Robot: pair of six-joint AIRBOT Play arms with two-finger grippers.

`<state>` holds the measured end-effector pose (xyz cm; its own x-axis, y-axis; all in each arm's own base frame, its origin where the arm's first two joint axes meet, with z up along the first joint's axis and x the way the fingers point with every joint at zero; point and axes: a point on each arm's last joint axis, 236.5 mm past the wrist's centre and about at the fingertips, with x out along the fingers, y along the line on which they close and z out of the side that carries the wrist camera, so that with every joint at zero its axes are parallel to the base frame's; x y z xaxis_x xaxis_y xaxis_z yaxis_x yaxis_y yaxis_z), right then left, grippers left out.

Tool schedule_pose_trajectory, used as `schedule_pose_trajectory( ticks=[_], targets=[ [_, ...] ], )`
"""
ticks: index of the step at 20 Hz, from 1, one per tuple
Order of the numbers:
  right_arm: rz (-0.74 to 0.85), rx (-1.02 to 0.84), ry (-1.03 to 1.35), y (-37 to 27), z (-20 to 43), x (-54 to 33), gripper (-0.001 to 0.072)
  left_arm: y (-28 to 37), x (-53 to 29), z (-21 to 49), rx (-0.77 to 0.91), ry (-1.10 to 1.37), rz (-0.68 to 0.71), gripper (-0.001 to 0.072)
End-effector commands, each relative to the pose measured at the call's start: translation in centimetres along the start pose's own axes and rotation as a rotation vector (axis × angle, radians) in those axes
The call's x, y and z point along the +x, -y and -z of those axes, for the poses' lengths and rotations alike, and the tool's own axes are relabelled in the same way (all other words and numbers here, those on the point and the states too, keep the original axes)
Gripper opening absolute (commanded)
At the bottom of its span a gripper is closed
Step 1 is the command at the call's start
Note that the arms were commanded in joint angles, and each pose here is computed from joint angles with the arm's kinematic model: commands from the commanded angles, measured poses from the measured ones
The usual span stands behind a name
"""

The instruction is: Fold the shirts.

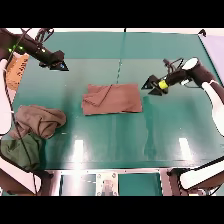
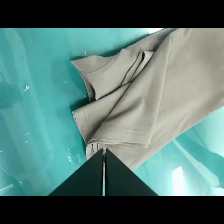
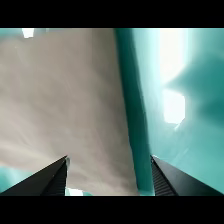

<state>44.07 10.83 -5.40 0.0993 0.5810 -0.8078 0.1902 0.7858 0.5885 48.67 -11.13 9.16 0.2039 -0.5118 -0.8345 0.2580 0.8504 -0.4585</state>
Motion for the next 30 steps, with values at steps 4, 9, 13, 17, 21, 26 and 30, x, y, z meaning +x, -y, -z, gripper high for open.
schedule_pose_trajectory(
  ticks=[4, 9, 13, 17, 21, 26, 30],
  targets=[
    [-0.197, 0.025, -0.149, -3.7, 3.5, 8.6, 0.0571, 0.0, 0.0, -0.1, -0.023, 0.003, -0.002, 0.0023],
    [-0.314, -0.084, -0.093, -9.9, 1.6, 5.9, 0.0017, 0.0, 0.0, 0.0, -0.022, 0.000, -0.002, 0.0023],
    [-0.384, -0.182, 0.160, -15.5, -3.3, -7.0, 0.0016, 0.0, 0.0, 0.3, -0.022, -0.011, 0.000, 0.0023],
    [-0.376, -0.063, 0.453, -12.1, -7.3, -22.2, 0.0016, 0.1, 0.0, 1.0, -0.022, -0.041, 0.005, 0.0023],
    [-0.193, 0.217, 0.662, 1.4, -8.3, -31.6, 0.0016, 0.2, -0.1, 1.3, -0.022, -0.053, 0.007, 0.0023],
    [0.176, 0.539, 0.715, 19.1, -0.7, -38.5, 0.0015, 0.2, -0.1, 1.4, -0.022, -0.058, 0.008, 0.0023],
    [0.398, 0.753, 0.603, 27.4, 8.7, -38.0, 0.0014, 0.2, 0.0, 1.3, -0.024, -0.055, 0.008, 0.0023]
  ],
)
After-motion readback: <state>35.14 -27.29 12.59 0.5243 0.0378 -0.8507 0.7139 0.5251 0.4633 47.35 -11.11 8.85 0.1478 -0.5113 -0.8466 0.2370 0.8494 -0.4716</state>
